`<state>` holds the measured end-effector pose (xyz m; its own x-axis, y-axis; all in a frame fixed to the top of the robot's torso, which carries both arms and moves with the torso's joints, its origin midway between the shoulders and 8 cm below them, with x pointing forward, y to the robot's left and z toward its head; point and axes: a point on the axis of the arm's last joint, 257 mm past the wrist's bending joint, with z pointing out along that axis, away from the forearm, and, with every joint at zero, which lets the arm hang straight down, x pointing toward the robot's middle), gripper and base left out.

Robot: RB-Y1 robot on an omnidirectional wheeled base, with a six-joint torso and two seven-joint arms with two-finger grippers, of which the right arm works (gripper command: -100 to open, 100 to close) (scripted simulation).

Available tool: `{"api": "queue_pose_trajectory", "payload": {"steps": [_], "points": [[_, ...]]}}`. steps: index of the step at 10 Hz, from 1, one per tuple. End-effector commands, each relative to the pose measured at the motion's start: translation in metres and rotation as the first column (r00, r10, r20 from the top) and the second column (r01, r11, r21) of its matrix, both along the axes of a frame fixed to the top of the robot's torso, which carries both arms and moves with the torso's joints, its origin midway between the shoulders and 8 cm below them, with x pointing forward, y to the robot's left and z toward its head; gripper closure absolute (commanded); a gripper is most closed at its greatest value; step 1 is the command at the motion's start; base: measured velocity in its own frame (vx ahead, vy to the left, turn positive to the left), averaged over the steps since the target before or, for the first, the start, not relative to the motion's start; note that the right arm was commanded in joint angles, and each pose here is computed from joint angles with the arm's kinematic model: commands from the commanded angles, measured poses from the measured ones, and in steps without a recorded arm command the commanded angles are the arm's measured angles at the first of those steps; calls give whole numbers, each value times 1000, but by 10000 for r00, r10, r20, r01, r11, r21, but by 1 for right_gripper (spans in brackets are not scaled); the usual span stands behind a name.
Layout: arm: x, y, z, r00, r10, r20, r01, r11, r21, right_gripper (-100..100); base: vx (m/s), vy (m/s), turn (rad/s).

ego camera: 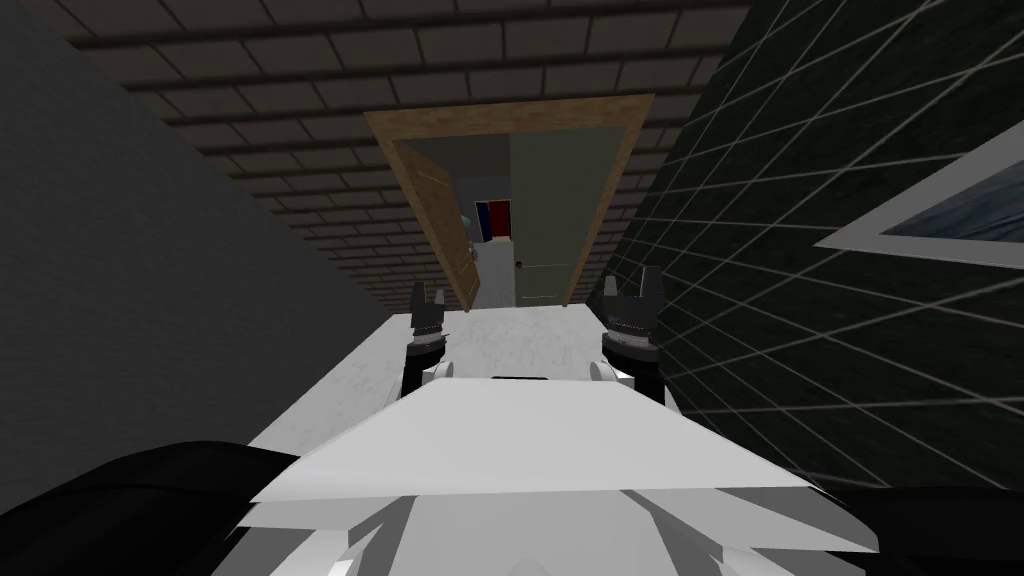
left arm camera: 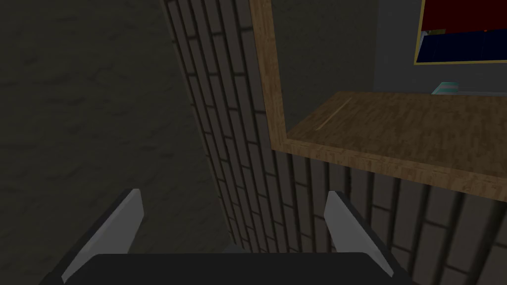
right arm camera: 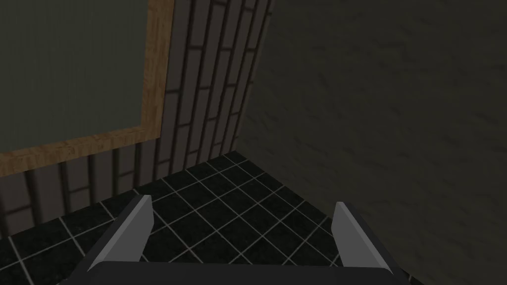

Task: Push the door open

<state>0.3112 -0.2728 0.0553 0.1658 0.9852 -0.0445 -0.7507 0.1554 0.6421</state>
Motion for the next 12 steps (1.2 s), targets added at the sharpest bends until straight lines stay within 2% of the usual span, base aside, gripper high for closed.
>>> {"api": "queue_pose_trajectory", "payload": {"steps": [1,2,4,6,9,12], "points": [[7,3,-10,9988,470,-113,-466,9983,362,-100,189,65,11],[9,4,-13,9981,592,-140,-585,9972,462,-100,139,6,-10],[17,7,-24,9936,1103,-249,-1076,9902,892,-100,160,-17,4],[28,12,-40,9836,1766,-368,-1693,9742,1495,-100,182,-4,5],[37,17,-54,9716,2325,-447,-2190,9542,2040,-100,121,12,2],[46,22,-69,9558,2896,-508,-2671,9274,2618,-100,88,9,1]]}}
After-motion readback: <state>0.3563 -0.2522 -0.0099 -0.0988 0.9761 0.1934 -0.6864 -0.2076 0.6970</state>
